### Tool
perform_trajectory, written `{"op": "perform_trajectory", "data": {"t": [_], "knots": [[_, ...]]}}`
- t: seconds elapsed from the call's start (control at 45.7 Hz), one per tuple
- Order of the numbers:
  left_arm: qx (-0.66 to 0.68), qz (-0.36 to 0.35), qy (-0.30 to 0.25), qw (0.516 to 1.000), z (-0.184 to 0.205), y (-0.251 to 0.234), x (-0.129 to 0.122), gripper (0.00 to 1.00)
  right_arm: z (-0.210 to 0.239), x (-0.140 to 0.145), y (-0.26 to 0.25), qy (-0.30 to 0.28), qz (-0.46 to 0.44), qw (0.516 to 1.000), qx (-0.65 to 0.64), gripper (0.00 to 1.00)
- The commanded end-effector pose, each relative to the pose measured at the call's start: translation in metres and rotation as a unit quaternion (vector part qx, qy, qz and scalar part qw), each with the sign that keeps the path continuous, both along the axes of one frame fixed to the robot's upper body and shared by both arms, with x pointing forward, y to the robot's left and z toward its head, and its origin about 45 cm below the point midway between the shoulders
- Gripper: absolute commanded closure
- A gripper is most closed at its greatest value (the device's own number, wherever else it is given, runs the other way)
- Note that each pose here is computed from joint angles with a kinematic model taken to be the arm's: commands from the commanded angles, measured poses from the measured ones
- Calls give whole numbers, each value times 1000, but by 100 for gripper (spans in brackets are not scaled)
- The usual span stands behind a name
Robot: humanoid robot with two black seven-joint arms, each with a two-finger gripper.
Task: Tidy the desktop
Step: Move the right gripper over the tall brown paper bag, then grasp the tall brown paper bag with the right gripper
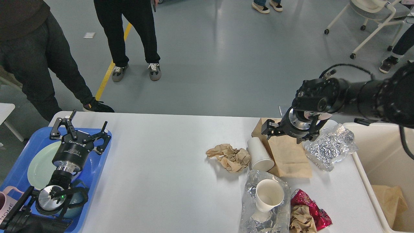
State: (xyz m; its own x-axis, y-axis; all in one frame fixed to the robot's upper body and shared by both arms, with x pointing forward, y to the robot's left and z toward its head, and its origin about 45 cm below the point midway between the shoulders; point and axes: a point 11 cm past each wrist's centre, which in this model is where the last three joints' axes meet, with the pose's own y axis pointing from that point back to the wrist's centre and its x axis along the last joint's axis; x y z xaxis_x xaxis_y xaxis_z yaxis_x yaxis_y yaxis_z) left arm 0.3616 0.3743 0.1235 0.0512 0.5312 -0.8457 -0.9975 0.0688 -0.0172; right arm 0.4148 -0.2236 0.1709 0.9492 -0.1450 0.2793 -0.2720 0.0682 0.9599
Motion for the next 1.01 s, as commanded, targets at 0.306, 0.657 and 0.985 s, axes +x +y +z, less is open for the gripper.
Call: {"op": "perform_trajectory", "data": {"t": [0.306, 0.657, 0.985], "knots": [[0, 0, 0, 1000, 0, 0, 0, 3, -56, 14, 11, -83, 11, 996, -22, 2], [0, 0, 0, 1000, 0, 0, 0, 3, -92, 6, -10, -112, -19, 993, -33, 5], [0, 0, 0, 1000, 0, 0, 0, 3, -113, -13, -10, -91, -26, 995, -28, 38]]}}
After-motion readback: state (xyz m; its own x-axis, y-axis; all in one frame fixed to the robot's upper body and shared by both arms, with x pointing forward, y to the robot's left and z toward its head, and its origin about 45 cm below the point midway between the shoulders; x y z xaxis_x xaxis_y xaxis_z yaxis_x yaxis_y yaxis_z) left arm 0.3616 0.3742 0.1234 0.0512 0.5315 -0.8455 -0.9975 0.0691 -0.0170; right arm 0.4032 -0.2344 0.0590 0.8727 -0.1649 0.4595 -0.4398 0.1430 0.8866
